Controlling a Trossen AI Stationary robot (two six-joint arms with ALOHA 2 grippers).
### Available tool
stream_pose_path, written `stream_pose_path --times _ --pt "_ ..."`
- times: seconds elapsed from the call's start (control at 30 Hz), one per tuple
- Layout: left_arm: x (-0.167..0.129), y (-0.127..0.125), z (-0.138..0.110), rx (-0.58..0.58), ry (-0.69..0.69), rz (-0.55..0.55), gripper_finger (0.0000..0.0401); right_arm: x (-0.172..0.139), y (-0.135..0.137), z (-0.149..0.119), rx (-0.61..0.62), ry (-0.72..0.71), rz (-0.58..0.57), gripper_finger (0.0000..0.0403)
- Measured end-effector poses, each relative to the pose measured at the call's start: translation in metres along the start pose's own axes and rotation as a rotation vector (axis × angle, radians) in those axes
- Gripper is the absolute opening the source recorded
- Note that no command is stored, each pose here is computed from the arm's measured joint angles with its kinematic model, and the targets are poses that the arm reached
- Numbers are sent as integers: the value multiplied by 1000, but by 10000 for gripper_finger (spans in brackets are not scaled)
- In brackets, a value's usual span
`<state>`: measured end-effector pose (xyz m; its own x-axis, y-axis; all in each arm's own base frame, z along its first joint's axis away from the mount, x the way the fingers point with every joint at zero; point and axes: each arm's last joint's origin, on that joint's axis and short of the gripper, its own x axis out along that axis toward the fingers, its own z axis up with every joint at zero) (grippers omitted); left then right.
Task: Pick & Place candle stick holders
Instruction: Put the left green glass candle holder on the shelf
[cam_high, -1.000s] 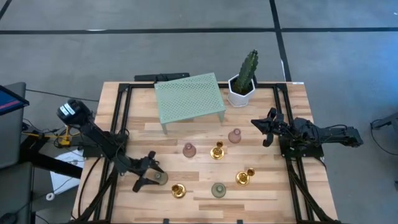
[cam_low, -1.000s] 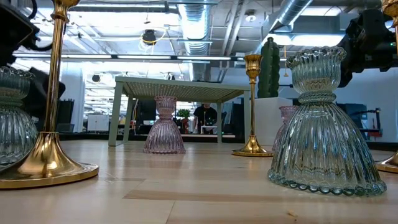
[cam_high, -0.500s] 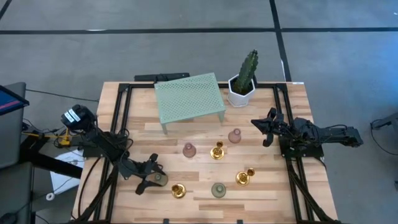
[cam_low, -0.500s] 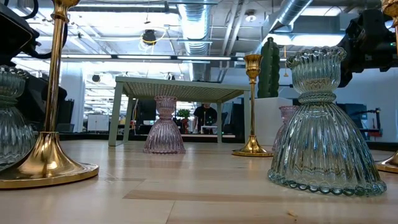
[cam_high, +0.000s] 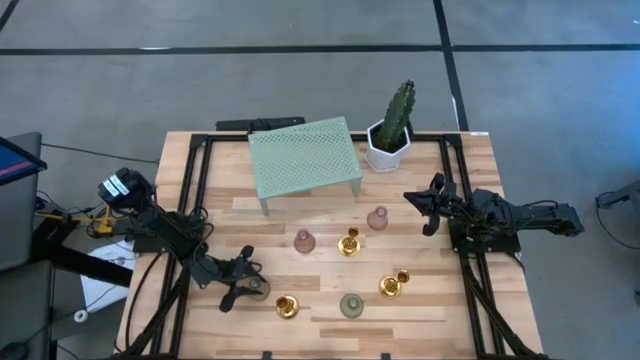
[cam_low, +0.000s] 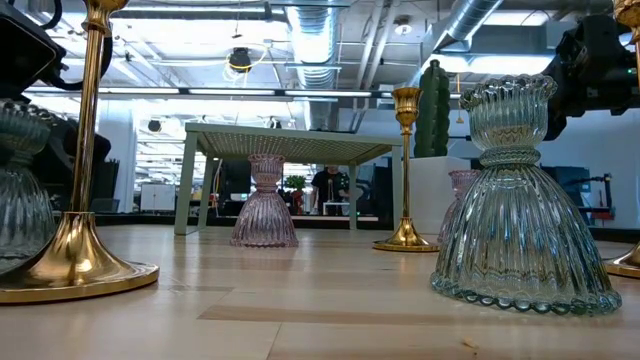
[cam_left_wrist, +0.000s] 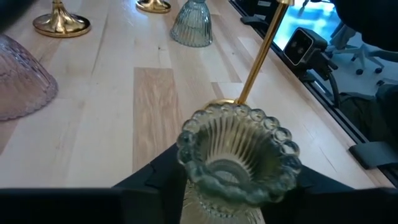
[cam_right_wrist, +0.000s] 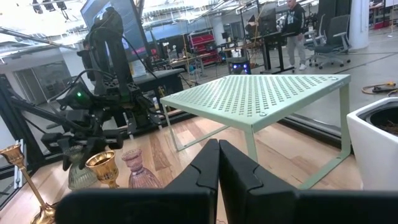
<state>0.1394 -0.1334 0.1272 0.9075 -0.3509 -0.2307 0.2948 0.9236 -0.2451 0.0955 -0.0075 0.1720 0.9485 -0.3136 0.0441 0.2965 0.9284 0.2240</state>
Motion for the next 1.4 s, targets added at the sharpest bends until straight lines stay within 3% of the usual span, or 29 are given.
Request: stream_pose_path --times 0.43,0.93,1.4 --pt "-5 0 8 34 -48 14 134 0 0 0 0 0 0 0" --pt "-16 14 27 -17 -187 262 133 0 0 0 -3 0 0 0" --pt "-19 21 37 -30 -247 329 131 0 0 0 -10 0 0 0"
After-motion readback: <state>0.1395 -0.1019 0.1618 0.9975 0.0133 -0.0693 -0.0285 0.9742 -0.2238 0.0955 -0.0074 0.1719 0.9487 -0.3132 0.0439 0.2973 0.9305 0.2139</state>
